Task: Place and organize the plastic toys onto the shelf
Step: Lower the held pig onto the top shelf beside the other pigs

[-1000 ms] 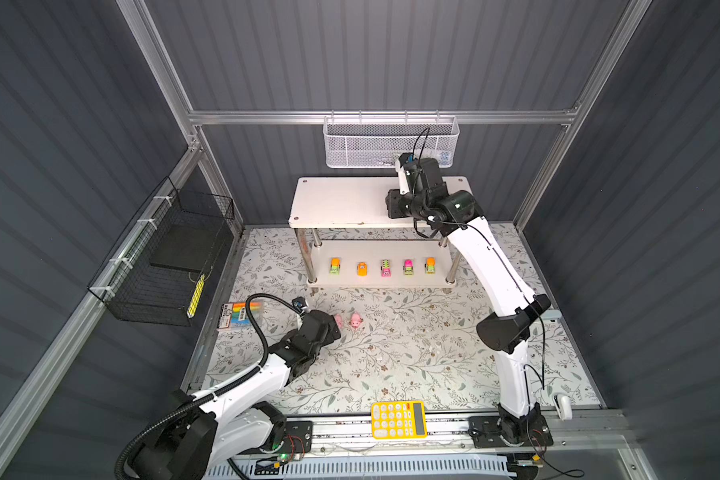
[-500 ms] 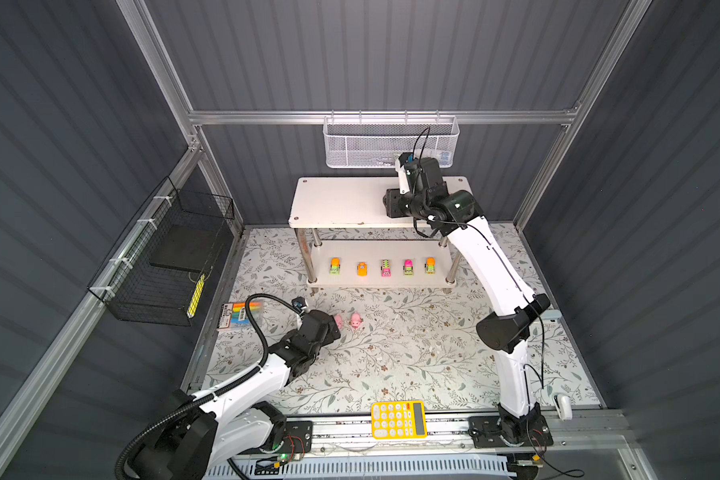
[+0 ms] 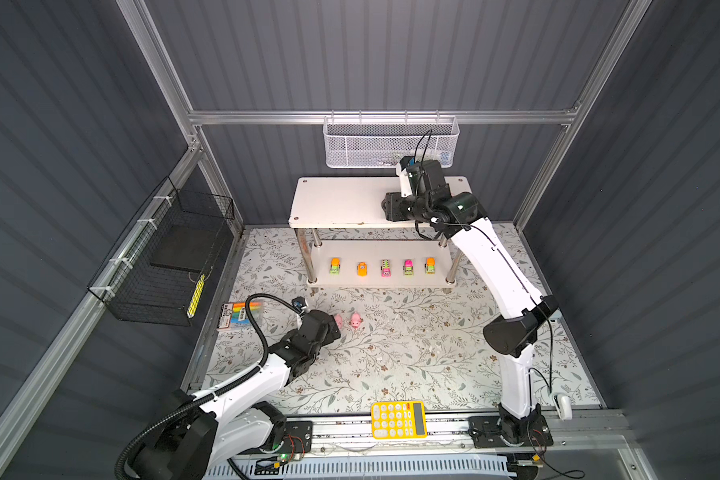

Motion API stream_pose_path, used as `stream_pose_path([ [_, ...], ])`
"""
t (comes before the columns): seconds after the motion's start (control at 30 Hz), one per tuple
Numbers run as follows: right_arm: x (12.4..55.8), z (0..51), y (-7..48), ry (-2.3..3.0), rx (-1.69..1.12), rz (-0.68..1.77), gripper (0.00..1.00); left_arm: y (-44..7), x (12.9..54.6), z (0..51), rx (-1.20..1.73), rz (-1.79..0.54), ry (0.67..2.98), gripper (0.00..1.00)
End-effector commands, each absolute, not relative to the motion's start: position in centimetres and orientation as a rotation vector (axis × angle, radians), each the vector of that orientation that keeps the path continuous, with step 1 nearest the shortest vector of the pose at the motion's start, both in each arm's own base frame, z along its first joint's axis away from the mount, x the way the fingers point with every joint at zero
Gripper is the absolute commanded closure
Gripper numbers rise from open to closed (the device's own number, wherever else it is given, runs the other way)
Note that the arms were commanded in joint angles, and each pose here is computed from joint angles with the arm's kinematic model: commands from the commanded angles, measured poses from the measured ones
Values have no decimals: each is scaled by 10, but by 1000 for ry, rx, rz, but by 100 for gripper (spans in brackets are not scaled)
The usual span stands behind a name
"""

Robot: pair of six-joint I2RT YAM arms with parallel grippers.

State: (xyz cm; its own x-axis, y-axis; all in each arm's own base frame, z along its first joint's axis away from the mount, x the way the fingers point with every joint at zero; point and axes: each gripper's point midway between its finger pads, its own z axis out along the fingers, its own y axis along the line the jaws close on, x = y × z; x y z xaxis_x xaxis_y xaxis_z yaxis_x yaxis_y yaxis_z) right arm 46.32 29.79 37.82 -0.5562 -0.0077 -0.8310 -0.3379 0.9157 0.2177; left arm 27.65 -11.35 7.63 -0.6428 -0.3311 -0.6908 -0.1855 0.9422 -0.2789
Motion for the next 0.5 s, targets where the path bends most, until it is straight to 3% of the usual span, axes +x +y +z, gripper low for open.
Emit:
stream_pose_path([
  [0.0, 459, 390, 294, 2100, -222, 473, 43, -110, 275, 69, -386, -228, 2295, 4],
  [0.47, 460, 392, 302, 2091, -244, 510, 41, -110, 274, 68, -392, -235, 2293, 4],
])
